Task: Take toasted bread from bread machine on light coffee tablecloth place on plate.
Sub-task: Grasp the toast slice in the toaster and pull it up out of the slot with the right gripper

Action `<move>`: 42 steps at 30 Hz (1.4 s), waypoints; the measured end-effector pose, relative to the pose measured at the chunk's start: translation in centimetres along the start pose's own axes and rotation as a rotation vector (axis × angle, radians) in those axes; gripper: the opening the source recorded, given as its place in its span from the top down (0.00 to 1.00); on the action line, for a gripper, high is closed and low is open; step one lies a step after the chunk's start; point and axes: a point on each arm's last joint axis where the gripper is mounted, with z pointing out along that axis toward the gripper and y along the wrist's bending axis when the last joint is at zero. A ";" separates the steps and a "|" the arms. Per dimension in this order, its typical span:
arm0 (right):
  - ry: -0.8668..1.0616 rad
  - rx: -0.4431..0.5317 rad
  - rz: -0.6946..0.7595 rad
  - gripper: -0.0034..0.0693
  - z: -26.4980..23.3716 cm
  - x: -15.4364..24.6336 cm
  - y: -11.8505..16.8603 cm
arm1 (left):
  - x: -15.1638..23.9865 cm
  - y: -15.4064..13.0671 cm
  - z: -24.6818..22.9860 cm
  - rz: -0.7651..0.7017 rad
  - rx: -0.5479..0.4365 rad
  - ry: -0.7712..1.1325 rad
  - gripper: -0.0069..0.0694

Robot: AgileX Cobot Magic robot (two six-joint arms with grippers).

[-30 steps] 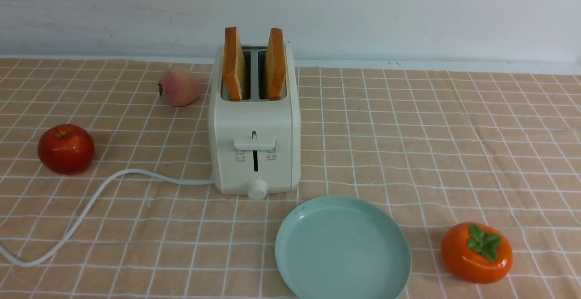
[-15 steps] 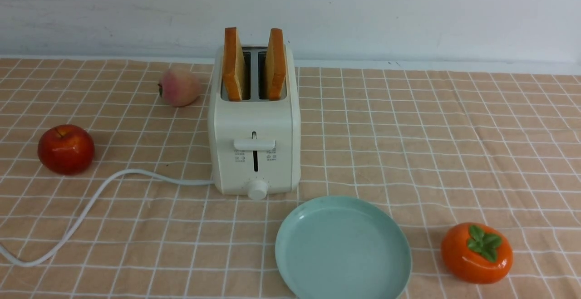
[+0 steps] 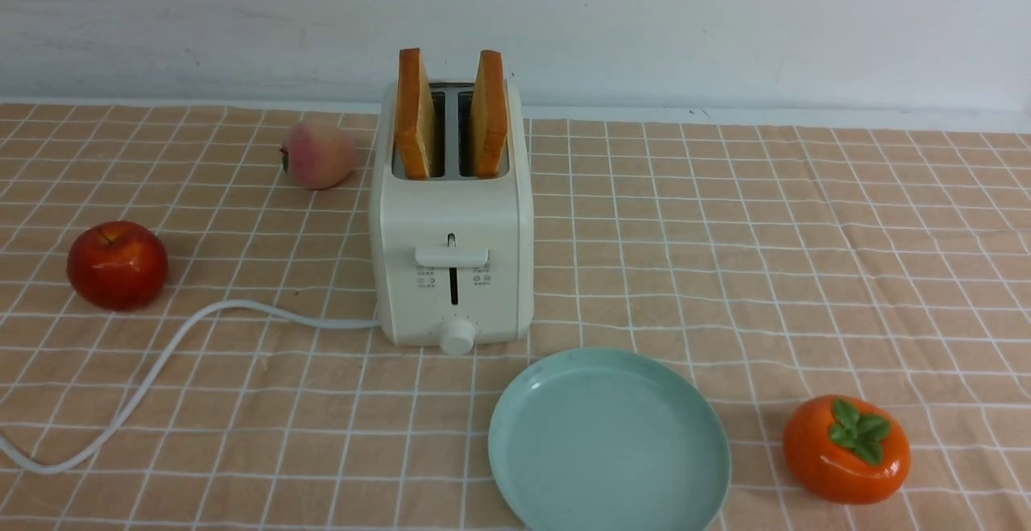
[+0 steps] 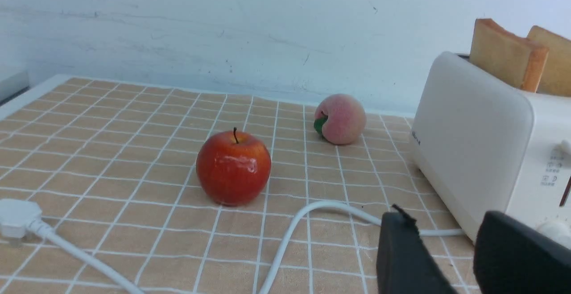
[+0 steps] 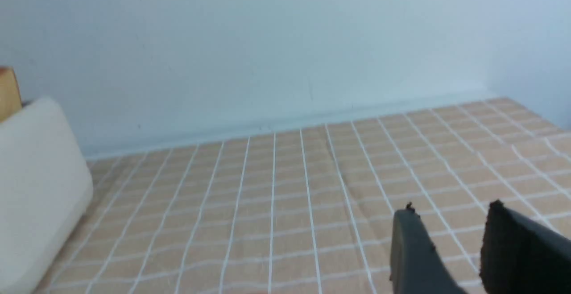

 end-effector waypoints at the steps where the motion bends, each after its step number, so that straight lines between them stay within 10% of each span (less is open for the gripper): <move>1: -0.016 0.002 0.004 0.62 0.0 -0.1 0.0 | 0.0 0.0 0.0 0.000 0.000 0.000 0.60; 7: -0.071 0.008 0.028 0.62 0.0 -0.6 -0.1 | -1.4 -0.4 -0.1 -0.030 0.050 -0.151 0.60; 13: -0.326 0.018 0.333 0.62 -0.5 -2.8 -0.6 | -4.5 -1.0 -1.2 -0.372 0.215 -0.485 0.60; 21: -0.554 -0.058 0.339 0.62 -1.1 -12.9 0.9 | -11.8 -2.4 -2.0 -0.461 0.301 -0.616 0.60; 31: -0.131 -0.042 0.072 0.62 6.2 -27.5 4.3 | -20.8 -3.8 4.5 -0.440 -0.032 0.026 0.60; 42: 0.641 -0.014 0.171 0.62 20.3 -17.0 5.0 | -14.8 -3.5 7.5 -0.431 -0.230 0.606 0.60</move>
